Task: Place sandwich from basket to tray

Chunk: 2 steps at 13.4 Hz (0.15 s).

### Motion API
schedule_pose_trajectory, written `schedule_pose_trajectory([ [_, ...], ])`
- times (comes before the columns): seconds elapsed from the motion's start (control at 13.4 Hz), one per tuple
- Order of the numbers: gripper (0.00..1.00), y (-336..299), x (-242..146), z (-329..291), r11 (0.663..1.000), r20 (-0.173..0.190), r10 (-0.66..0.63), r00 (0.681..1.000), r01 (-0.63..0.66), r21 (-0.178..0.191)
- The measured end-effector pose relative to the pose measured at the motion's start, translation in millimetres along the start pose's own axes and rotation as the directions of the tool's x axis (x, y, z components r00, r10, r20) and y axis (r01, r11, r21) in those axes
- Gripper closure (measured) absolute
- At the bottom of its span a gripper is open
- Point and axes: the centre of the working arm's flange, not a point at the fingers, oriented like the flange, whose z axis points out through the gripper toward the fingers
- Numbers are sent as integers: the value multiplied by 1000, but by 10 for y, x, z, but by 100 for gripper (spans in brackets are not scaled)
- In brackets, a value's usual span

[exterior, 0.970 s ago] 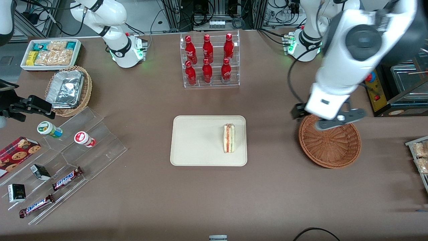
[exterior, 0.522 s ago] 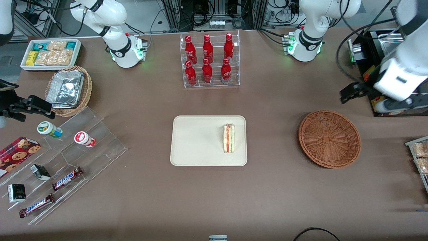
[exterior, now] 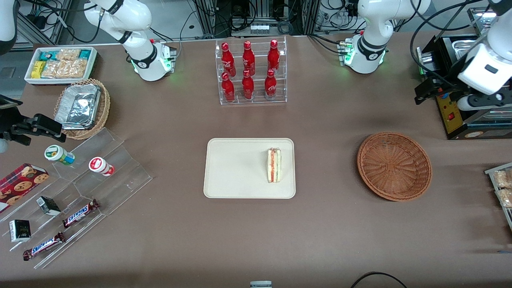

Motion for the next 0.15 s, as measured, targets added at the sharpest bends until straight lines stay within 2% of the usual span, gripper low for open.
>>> schedule_pose_trajectory([
  [0.15,0,18,-3,-50,1000,-11,6,1000,-6,-1],
])
